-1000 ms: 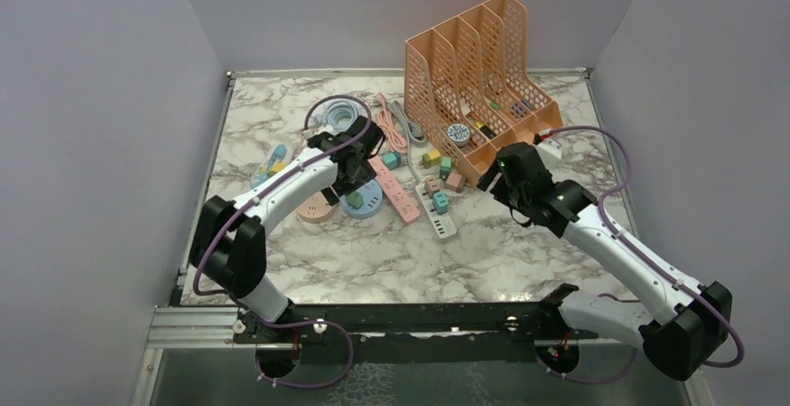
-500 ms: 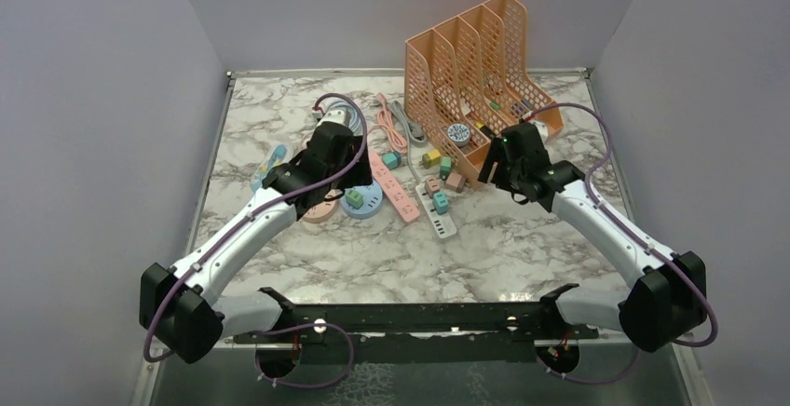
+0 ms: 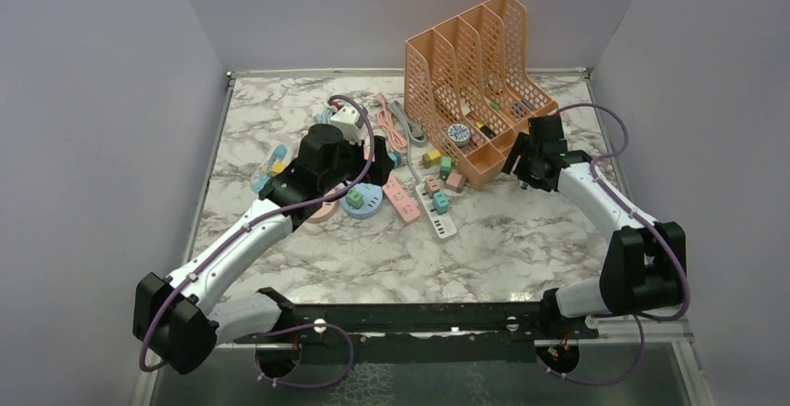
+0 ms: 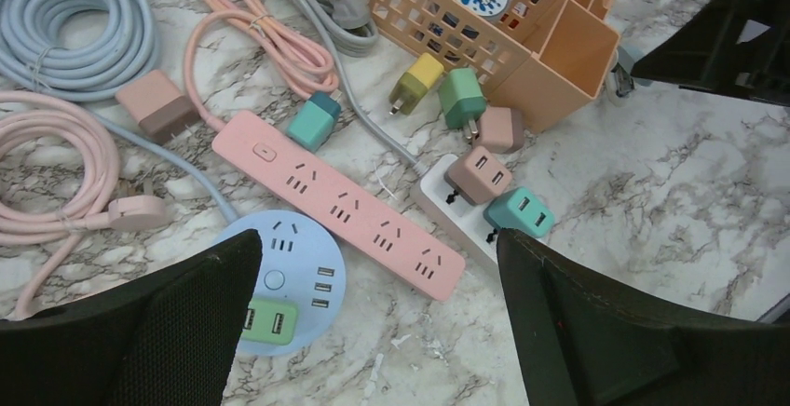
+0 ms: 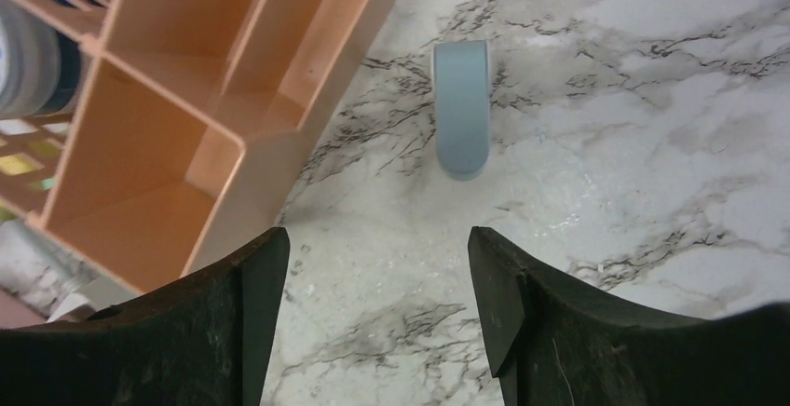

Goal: Insert the plug

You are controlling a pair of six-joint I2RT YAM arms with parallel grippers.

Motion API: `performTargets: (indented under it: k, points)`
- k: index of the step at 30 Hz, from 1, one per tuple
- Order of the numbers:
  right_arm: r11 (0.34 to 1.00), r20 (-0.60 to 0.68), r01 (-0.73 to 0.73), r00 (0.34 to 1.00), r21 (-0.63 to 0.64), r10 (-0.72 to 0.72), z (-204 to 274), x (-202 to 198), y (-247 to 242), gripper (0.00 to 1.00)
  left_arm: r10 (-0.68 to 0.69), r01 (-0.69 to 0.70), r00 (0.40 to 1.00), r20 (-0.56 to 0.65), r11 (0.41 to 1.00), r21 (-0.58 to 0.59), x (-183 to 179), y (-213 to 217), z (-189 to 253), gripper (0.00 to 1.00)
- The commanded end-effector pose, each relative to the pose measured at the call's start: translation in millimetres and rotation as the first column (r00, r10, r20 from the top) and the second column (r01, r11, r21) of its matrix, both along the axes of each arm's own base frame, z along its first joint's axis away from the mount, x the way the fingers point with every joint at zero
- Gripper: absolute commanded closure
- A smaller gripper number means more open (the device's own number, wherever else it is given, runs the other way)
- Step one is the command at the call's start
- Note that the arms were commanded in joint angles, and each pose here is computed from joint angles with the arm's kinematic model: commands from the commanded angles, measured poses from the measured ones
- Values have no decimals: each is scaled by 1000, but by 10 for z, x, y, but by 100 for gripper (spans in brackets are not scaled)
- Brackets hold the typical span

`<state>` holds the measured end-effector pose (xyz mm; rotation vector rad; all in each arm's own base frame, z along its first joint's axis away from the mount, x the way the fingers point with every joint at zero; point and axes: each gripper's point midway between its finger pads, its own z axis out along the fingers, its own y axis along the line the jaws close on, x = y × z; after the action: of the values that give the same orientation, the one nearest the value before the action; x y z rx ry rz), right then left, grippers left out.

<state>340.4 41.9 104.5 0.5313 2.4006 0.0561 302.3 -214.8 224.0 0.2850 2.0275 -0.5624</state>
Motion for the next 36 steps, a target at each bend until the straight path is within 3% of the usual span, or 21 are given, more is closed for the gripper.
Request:
performTargets:
  k: [1, 8, 16, 23, 29, 36]
  points:
    - [996, -2, 54, 999, -67, -54, -73, 157, -204, 30, -88, 95, 992, 91, 993, -73, -10, -187, 227, 1]
    - [987, 72, -156, 986, 38, 153, 184, 387, 210, 48, -68, 72, 996, 54, 995, -67, 62, -211, 75, 1]
    - [935, 80, -354, 932, -7, 353, 309, 255, 1086, 49, -77, 73, 996, -40, 993, -90, 128, -348, -195, 7]
    - [935, 61, -347, 934, -75, 352, 175, 347, 1638, 51, -13, 0, 993, -115, 994, -112, 209, -346, -412, 10]
    - [967, 16, -207, 977, -150, 212, -67, 559, 1583, 58, 11, -29, 988, -153, 993, -117, 242, -328, -474, 10]
    - [958, -41, -230, 973, -172, 226, -322, 606, 1626, 60, 23, -41, 988, -152, 992, -119, 254, -293, -474, 10]
